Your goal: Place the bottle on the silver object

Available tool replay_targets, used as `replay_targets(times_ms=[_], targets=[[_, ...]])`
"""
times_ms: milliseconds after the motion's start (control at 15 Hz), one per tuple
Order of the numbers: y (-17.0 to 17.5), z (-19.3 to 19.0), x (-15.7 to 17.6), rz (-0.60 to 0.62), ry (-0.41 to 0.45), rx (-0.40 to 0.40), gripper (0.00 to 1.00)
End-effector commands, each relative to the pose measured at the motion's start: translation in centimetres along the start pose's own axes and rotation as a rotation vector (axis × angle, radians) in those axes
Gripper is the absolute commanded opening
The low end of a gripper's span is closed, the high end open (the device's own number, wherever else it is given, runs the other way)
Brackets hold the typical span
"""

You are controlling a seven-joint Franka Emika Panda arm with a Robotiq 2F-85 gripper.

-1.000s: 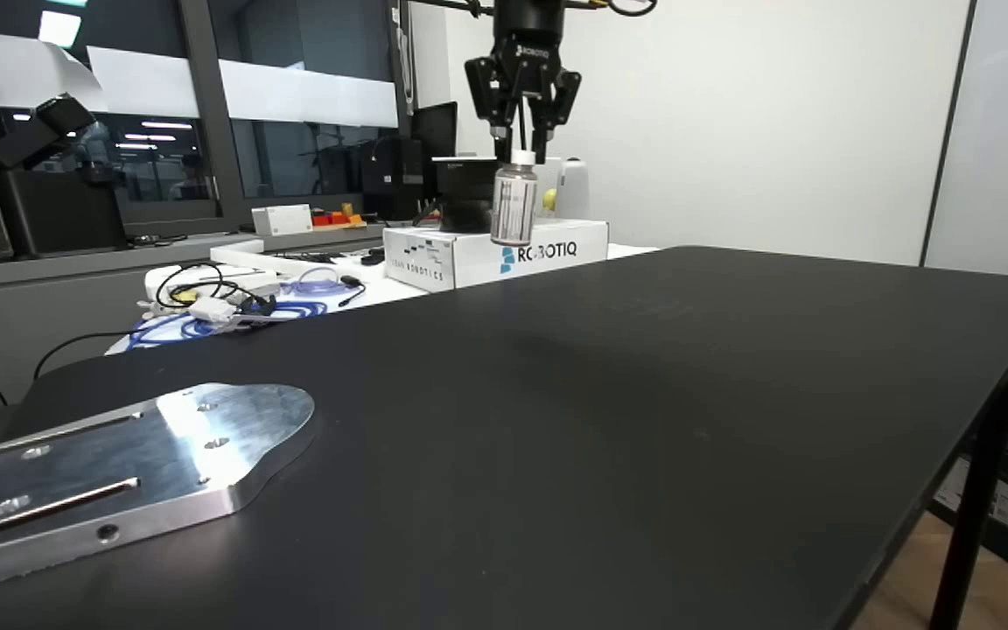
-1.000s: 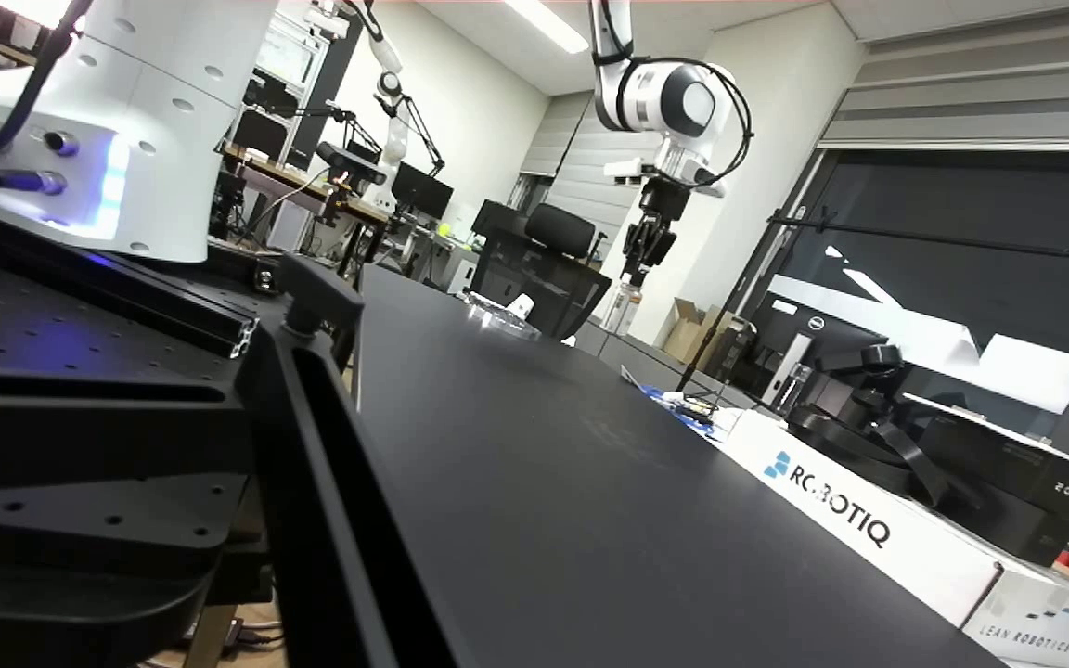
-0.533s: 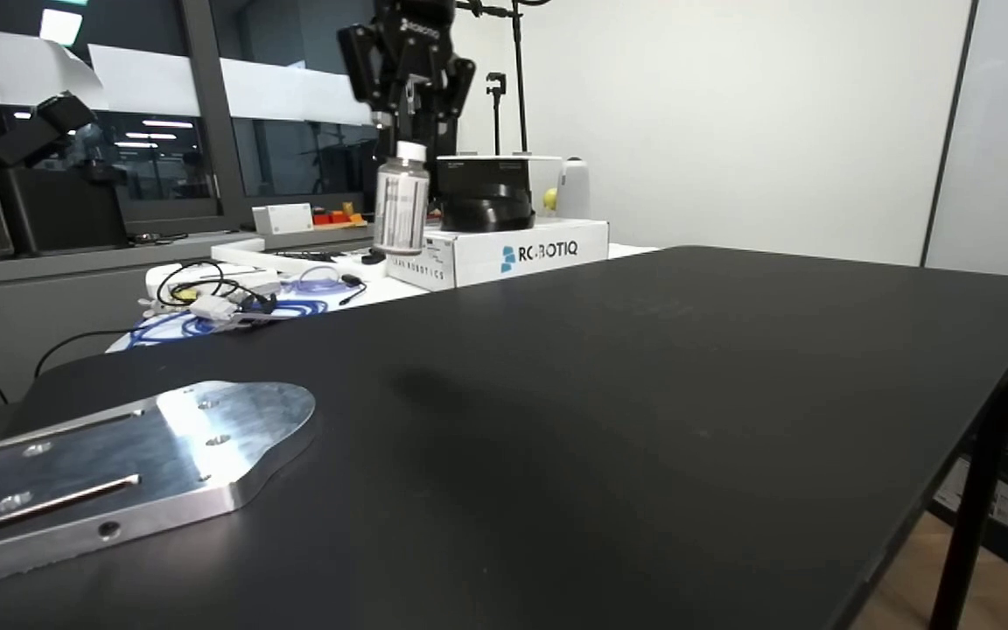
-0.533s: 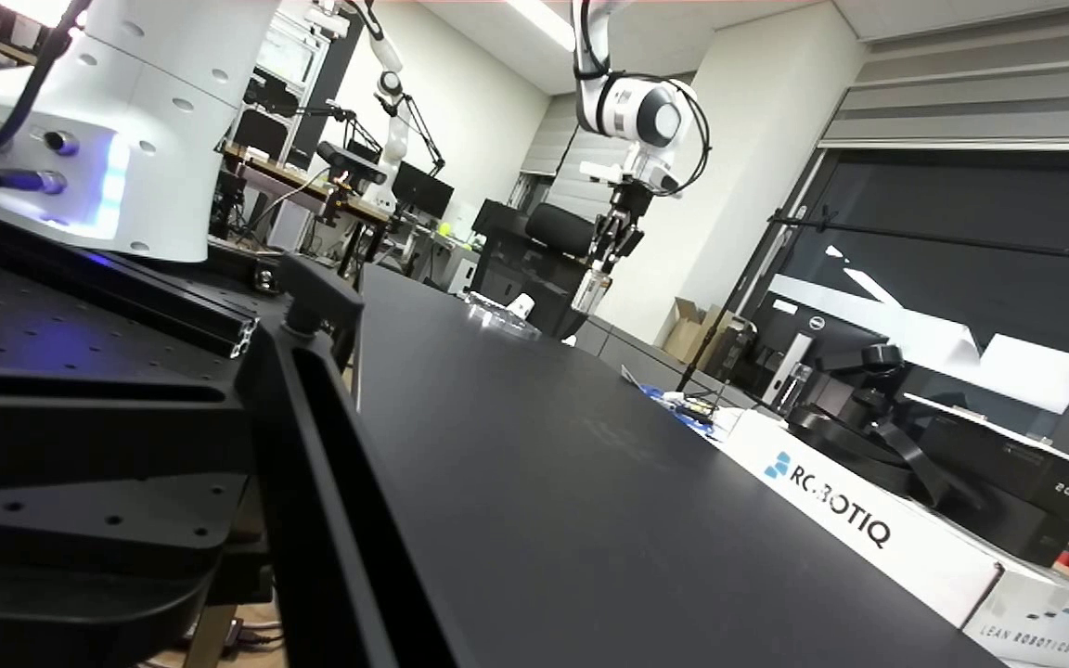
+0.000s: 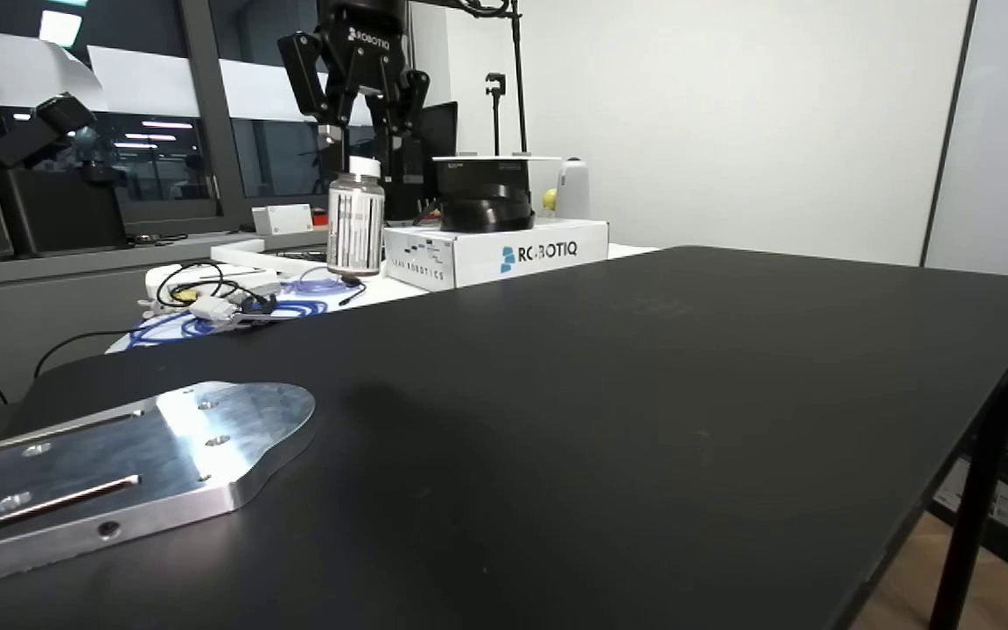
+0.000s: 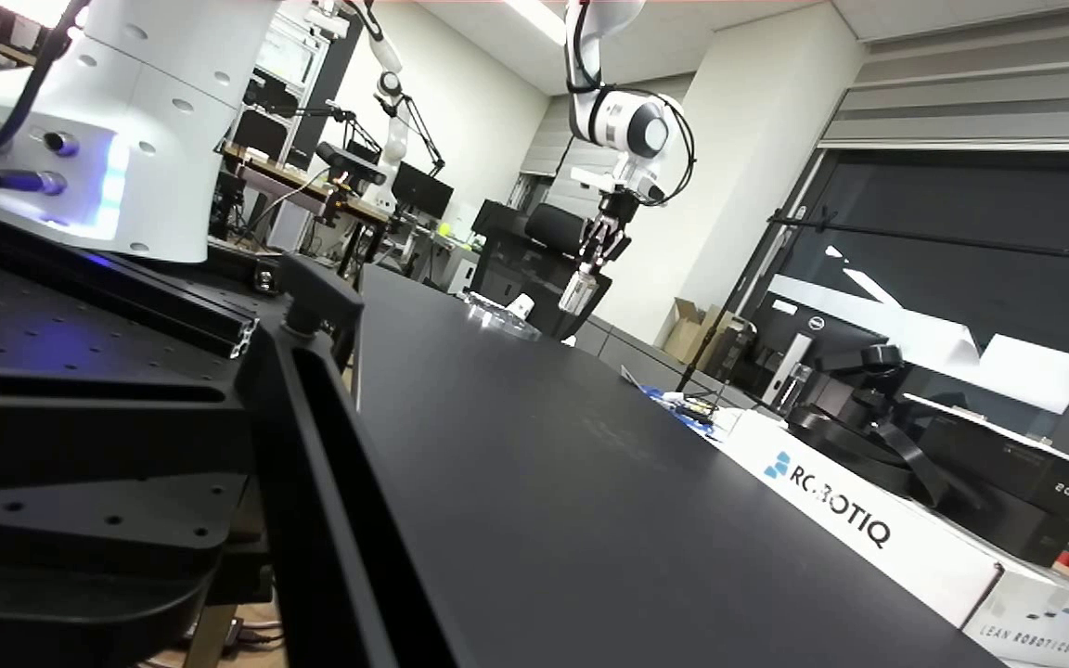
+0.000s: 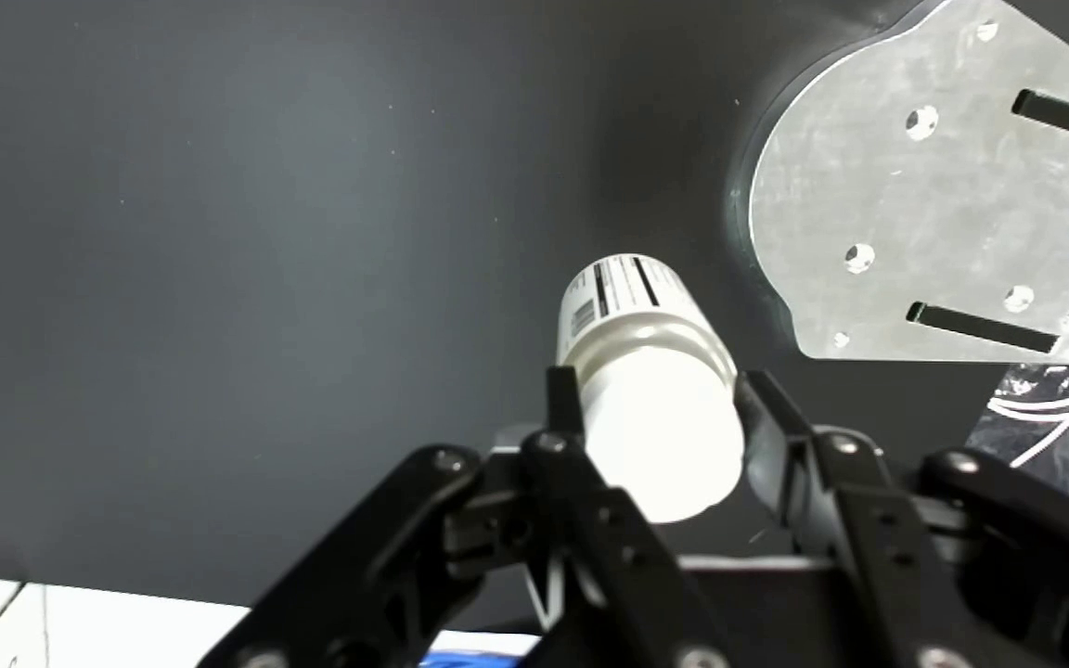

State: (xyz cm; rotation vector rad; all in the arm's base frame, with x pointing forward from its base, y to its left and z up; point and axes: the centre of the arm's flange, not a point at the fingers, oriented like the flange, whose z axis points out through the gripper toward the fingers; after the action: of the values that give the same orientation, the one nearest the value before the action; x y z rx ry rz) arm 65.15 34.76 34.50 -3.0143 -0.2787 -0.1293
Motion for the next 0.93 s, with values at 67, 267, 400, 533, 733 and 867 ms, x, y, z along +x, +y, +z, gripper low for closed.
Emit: replay_targets(times_ms=[67, 267, 400, 533, 733, 867], targets=[[0.0, 0.0, 0.0, -0.001, 0.000, 0.000, 0.19], [-3.6, 1.8, 1.3, -0.073, -0.014, -0.028, 0.19], [-6.9, 3.5, 1.0, -0.135, -0.023, -0.051, 0.19], [-10.2, 5.2, 0.1, -0.205, -0.030, -0.077, 0.19], [-14.2, 7.3, -1.2, -0.296, -0.031, -0.110, 0.19], [-15.8, 8.2, -1.7, -0.333, -0.027, -0.121, 0.19]])
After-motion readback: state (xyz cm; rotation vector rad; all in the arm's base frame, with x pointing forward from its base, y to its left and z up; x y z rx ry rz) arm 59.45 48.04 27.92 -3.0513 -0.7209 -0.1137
